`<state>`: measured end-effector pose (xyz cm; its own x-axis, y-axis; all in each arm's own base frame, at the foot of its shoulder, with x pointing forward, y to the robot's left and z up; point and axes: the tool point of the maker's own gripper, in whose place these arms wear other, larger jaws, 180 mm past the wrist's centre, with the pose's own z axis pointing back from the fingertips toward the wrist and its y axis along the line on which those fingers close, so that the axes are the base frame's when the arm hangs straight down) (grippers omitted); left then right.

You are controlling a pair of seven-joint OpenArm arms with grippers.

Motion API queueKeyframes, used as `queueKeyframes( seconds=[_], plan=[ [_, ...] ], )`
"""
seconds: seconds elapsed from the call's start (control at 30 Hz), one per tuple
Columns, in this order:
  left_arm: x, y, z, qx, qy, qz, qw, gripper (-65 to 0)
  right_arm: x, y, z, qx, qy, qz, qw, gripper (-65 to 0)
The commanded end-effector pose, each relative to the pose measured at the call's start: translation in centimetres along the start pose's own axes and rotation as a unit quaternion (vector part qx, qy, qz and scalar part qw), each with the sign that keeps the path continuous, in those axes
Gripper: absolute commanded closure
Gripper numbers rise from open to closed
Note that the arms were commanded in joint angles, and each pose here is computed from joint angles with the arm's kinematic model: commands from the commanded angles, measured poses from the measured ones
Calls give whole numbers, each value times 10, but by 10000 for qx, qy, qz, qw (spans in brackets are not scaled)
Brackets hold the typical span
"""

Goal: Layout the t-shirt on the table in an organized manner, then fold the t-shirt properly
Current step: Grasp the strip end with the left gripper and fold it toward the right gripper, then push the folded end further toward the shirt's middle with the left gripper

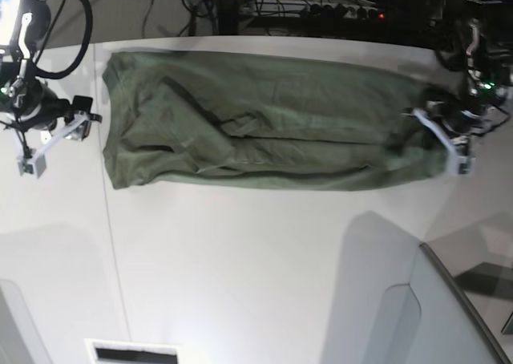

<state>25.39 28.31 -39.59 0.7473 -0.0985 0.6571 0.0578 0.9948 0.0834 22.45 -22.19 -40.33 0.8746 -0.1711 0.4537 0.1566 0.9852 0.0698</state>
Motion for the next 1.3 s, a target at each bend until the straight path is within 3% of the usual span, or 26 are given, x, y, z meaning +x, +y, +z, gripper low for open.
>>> queueKeyframes(
  seconds=[0.0, 0.17, 0.4, 0.83, 1.03, 1.27],
  plan=[
    [12, -9, 4, 35, -190, -103, 9998, 0, 12, -3, 4, -36, -196, 75, 9998, -381],
    [8, -70, -2, -2, -148, -176, 9997, 0, 11, -3, 4, -37, -181, 75, 9998, -381],
    [19, -138, -15, -409, -187, -497, 9978, 0, 10, -3, 4, -36, -166, 83, 9998, -381],
    [21, -173, -46, -789, 35, -109, 9968, 0, 9, -3, 4, -37, -151, 83, 9998, -381],
    [27, -173, -47, -799, -22, -106, 9967, 0, 9, -3, 4, -37, -151, 83, 9998, -381],
    [32, -211, -45, -1172, -62, -385, 9923, 0, 9, -3, 4, -37, -151, 83, 9998, -381]
  ],
)
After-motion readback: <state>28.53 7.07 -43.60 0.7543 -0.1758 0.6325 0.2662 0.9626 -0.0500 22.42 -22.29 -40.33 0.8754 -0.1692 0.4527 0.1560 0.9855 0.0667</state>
